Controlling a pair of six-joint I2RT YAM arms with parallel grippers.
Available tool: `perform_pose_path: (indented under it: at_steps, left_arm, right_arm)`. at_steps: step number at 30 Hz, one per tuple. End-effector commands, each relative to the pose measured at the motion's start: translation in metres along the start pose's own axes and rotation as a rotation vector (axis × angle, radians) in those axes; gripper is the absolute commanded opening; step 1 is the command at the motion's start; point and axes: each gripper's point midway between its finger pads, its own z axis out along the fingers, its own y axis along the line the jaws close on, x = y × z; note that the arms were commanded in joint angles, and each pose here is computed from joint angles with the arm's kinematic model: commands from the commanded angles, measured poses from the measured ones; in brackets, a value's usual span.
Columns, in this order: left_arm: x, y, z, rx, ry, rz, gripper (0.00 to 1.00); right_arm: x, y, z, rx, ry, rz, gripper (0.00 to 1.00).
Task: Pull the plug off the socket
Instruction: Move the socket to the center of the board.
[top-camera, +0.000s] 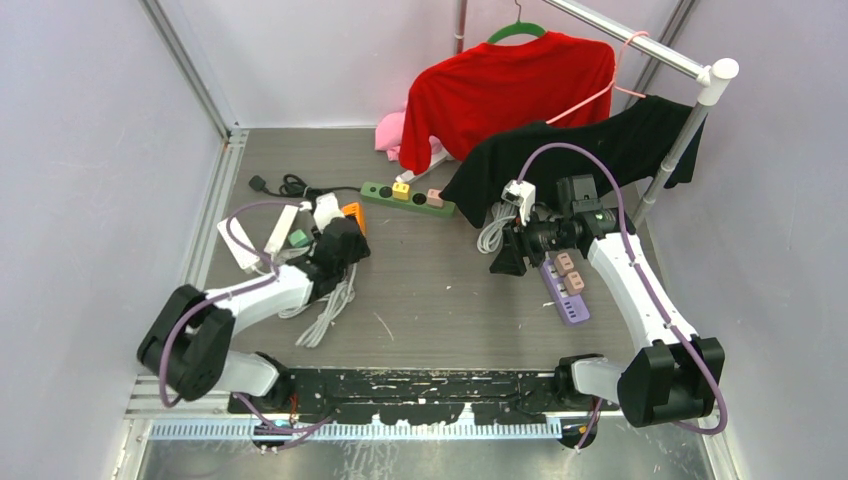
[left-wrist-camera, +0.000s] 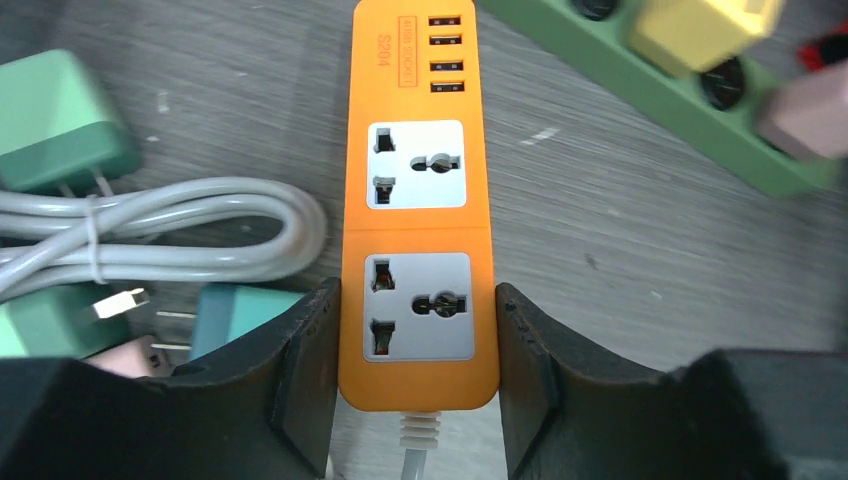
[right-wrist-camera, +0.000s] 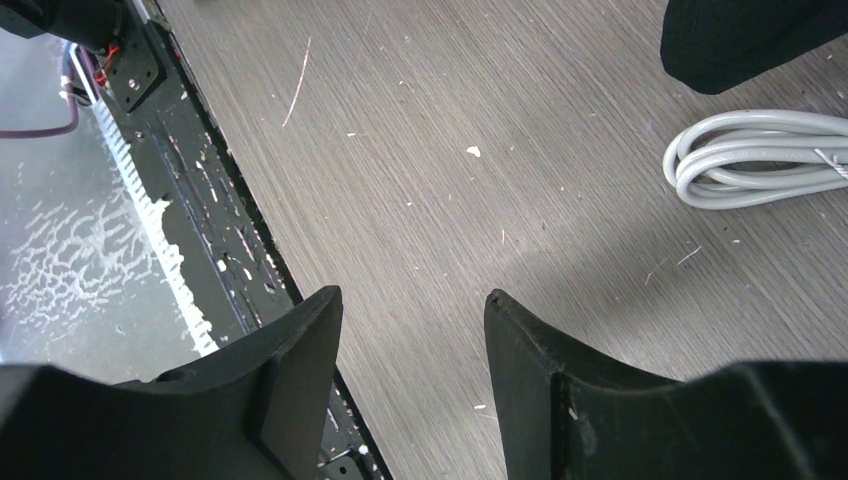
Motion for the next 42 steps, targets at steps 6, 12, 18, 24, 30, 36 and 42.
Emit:
perform_pose_path:
  at_steps: [6,12,18,24,30,36,42]
  left_arm:
    - [-0.006,0.052,0.039,-0.421,0.084,0.058,0.02]
    - [0.005,0.06,0.044,-0.531,0.202,0.127,0.65]
    - [-0.01,0.046,0.035,-0.442,0.181,0.109,0.8]
    - [-0.04,0.017,0.007,-0.281,0.171,0.056,0.86]
    - [-0.075,-0.044,-0.035,0.105,0.152,0.071,0.91]
    - [-0.139,-0.136,-0.129,0.706,0.012,0.151,0.98]
    - [-0.157,-0.159,-0.156,0.872,-0.049,0.315,1.0]
  right_arm:
    - [-0.011,0.006,-0.006,-0.004,-0.052,-0.055,0.6]
    - [-0.011,0.006,-0.005,-0.002,-0.051,-0.058,0.6]
    - [-0.009,0.004,-0.004,0.001,-0.045,-0.052,0.6]
    - [-0.007,0.0,-0.004,0.018,-0.038,-0.057,0.6]
    - [-0.004,-0.005,-0.004,0.037,-0.027,-0.057,0.6]
    - [-0.007,-0.01,-0.013,0.054,-0.061,-0.046,0.6]
    - [-0.01,-0.012,-0.023,0.051,-0.113,-0.042,0.6]
